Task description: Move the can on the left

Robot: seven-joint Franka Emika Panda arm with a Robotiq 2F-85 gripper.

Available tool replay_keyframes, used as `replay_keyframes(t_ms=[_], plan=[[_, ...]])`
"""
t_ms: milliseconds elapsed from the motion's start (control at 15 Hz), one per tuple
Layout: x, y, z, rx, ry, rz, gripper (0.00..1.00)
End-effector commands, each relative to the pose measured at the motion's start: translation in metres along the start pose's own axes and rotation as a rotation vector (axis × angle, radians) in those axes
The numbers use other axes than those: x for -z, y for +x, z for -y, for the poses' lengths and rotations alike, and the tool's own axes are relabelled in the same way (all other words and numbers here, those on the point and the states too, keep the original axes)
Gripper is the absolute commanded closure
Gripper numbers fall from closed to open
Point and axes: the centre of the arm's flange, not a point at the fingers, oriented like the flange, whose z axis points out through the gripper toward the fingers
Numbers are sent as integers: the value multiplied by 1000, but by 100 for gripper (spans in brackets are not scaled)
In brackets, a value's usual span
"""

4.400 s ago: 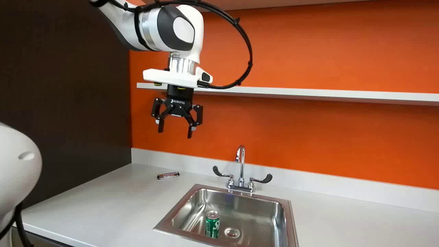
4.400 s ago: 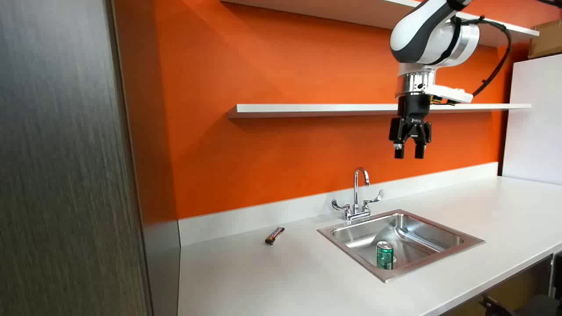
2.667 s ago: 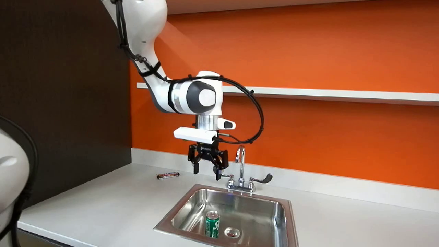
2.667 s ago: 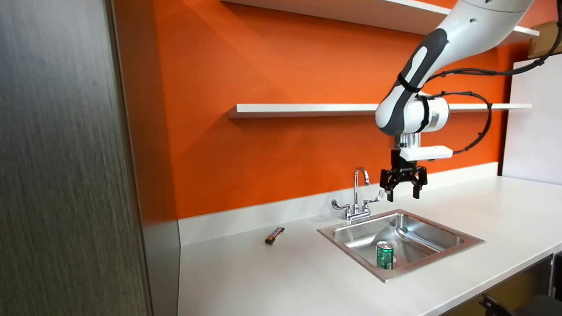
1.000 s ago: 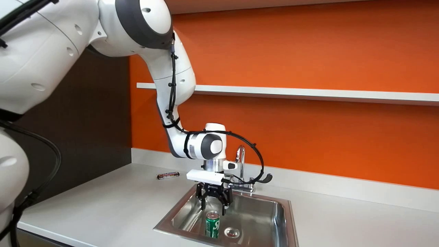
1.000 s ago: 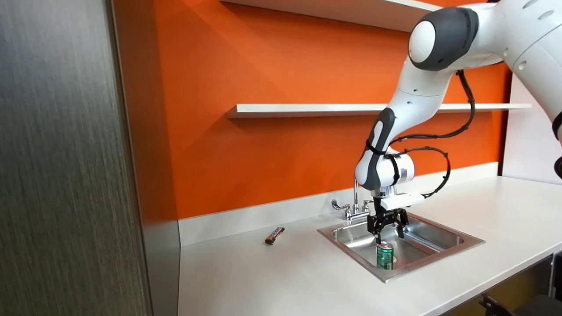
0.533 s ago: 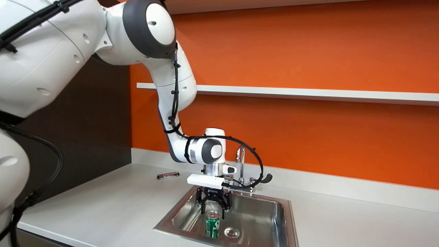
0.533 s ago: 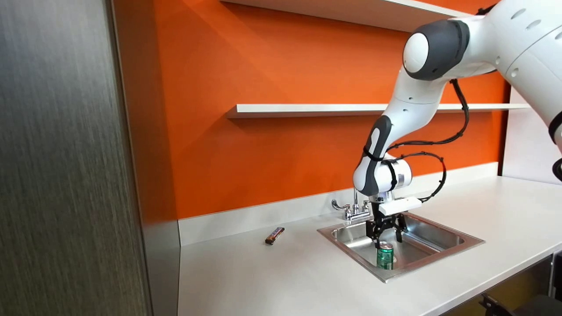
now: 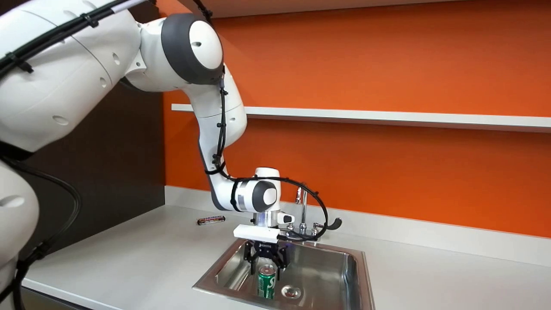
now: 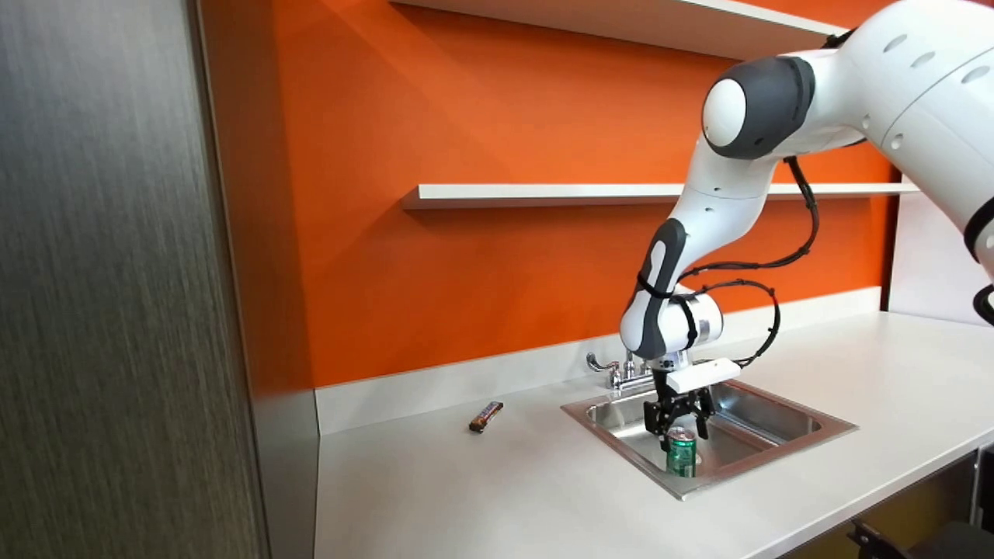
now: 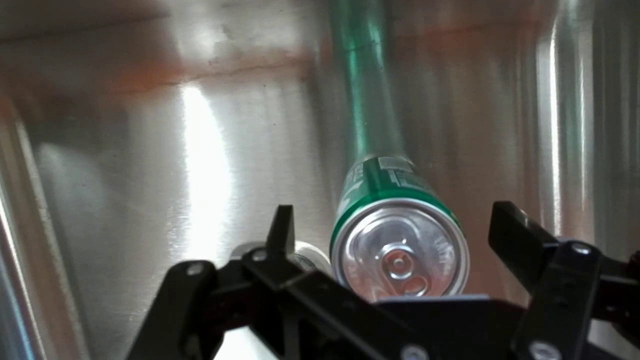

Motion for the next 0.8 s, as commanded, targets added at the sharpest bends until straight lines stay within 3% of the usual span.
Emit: replay_keyframes(t_ms=[0, 467, 533, 600, 733], plan=[[-4, 11, 4, 10, -27, -19, 0], [-8, 16, 9, 24, -35, -35, 0], [-8, 17, 9, 24, -33, -36, 25], [-9, 17, 10, 26, -33, -36, 26], [-9, 17, 10, 26, -33, -34, 42]])
